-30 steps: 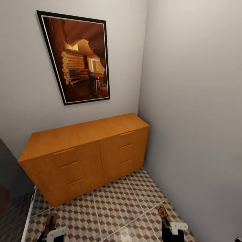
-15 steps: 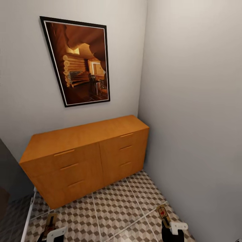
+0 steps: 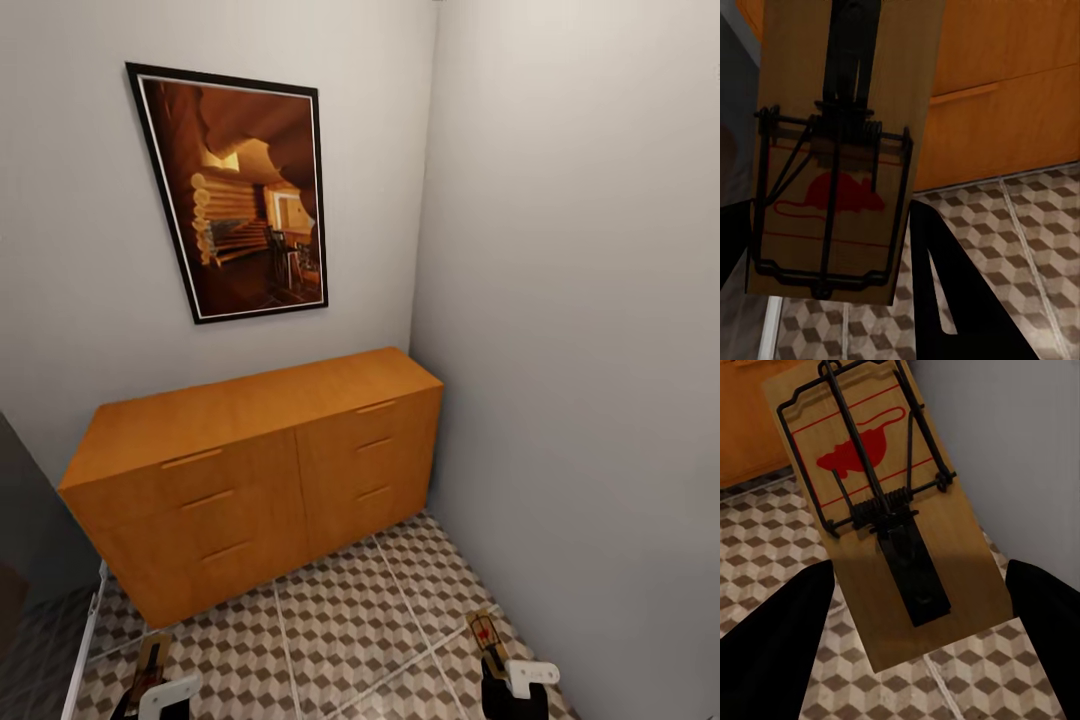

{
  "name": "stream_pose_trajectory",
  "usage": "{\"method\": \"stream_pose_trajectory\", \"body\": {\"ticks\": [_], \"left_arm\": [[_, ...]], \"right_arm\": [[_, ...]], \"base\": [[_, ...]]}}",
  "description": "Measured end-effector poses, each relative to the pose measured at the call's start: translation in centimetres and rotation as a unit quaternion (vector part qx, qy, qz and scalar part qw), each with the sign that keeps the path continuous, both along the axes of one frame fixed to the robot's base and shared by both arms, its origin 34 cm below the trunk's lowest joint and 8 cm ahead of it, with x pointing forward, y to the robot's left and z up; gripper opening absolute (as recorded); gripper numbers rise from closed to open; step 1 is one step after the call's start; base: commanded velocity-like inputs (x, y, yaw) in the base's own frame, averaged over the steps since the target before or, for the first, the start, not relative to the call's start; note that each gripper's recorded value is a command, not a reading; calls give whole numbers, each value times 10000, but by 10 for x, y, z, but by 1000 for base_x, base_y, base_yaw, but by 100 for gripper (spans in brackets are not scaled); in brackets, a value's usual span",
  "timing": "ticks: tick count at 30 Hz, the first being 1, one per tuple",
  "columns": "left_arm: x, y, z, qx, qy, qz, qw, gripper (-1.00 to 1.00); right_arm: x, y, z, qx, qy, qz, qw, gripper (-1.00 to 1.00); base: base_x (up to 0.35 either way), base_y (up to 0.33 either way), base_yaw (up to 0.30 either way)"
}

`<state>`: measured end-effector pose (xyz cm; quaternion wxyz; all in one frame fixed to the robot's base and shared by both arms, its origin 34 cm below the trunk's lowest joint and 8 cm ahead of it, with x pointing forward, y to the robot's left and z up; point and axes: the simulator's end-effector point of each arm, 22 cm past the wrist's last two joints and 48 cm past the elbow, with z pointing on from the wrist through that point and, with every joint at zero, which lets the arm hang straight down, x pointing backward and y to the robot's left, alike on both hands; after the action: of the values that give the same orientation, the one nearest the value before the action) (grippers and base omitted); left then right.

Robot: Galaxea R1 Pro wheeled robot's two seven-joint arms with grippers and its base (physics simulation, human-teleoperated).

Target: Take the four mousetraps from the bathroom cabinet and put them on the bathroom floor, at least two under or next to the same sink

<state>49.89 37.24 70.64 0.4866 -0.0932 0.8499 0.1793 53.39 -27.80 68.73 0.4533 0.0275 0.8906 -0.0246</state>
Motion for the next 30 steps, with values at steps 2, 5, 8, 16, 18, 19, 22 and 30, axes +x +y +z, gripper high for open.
{"method": "stream_pose_trajectory", "body": {"ticks": [2,5,8,16,18,19,22,30], "left_arm": [[0,0,0,0,-3,0,10000,-100],[0,0,1,0,-8,0,10000,-100],[1,0,1,-1,-9,0,10000,-100],[0,0,1,0,-8,0,10000,-100],[0,0,1,1,-9,1,10000,-100],[0,0,1,1,-10,0,10000,-100],[0,0,1,0,-9,0,10000,-100],[1,0,1,0,-11,0,10000,-100]], "right_arm": [[0,-1,0,-8,-6,-2,10000,-100],[0,-3,1,-18,-8,-1,10000,-100],[1,-3,1,-25,-10,2,10000,-100],[0,-3,1,-22,-9,6,10000,-100],[0,-2,1,-18,-9,5,10000,-100],[0,-2,1,-16,-9,5,10000,-100],[0,-1,1,-9,-9,4,10000,-100],[1,0,1,0,-8,-1,10000,-100]], "base": [[0,0,0],[0,0,0],[0,0,0],[0,0,0],[0,0,0],[0,0,0],[0,0,0],[0,0,50]]}}
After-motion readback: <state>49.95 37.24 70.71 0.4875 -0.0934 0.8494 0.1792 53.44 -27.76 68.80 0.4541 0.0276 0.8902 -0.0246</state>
